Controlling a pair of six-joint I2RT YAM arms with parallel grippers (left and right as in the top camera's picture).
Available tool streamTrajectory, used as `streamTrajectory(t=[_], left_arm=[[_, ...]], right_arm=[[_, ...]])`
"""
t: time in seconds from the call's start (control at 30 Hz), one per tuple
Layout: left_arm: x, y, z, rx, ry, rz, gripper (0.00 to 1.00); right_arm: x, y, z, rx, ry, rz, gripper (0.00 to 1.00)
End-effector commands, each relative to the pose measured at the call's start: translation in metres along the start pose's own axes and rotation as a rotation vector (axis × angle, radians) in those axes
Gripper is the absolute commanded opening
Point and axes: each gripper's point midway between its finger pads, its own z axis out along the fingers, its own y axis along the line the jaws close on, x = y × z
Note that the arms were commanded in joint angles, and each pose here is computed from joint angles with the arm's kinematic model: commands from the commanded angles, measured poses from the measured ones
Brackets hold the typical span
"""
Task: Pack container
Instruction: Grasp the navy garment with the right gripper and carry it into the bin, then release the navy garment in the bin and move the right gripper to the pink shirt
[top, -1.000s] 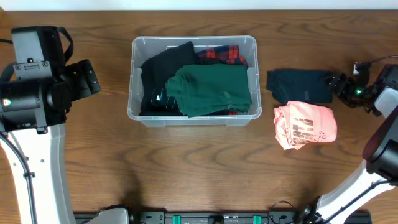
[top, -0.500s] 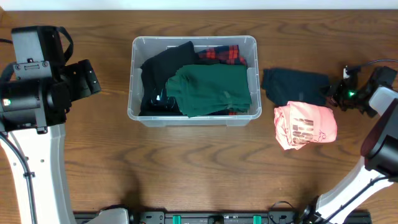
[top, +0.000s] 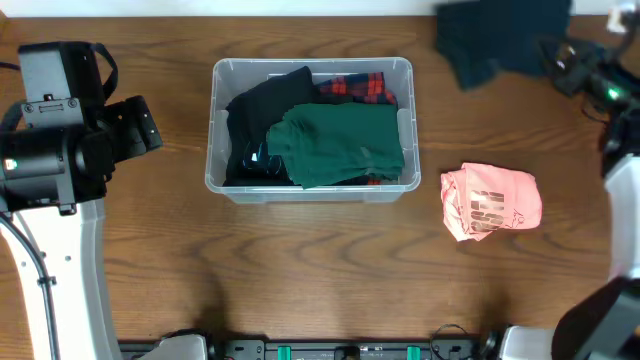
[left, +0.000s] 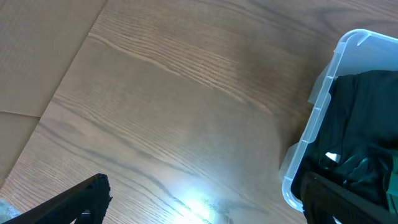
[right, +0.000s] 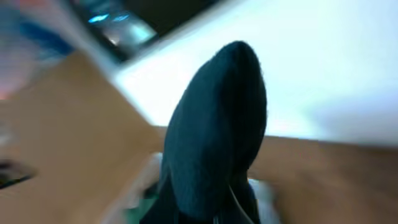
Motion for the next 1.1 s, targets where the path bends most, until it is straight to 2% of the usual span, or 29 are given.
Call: streamTrajectory(t=[0.0,0.23,0.47,0.57,0.77,0.87,0.97,1.03,1.07], left_arm=[[-0.002,0.004,-0.001,-0.017,-0.006,0.002,0.98],[-0.002,0.004,-0.001,-0.017,-0.006,0.002,0.98],[-0.002,0.004,-0.001,-0.017,-0.006,0.002,0.98],[-0.002,0.004,-0.001,-0.017,-0.006,0.002,0.98],[-0.001,0.004,-0.001,-0.017,-0.006,0.002,0.98],[-0.001,0.004,-0.001,-0.017,-0.006,0.002,0.98],[-0.001,0.004,-0.001,-0.017,-0.006,0.002,0.98],[-0.002,0.004,-0.001,-0.017,-0.006,0.002,0.98],[-0.002,0.004,-0.001,-0.017,-0.006,0.002,0.98]], right_arm=[[0.025,0.04,0.042,-0.132,0.088,0.177,0.01],[0.092,0.096,0.136,-0.171,0.169,0.197,0.01],[0.204,0.134,0.204,-0.183,0.355,0.26,0.01],[0.259,0.128,0.22,-0.116,0.451,0.304,0.01],[0.349,0.066,0.211,0.233,0.627,0.373,0.01],[0.361,0.054,0.201,0.283,0.674,0.347,0.01],[0.351,0.05,0.197,0.28,0.67,0.309,0.01],[0.335,0.051,0.195,0.266,0.644,0.274,0.11],[0.324,0.054,0.194,0.247,0.626,0.242,0.22]])
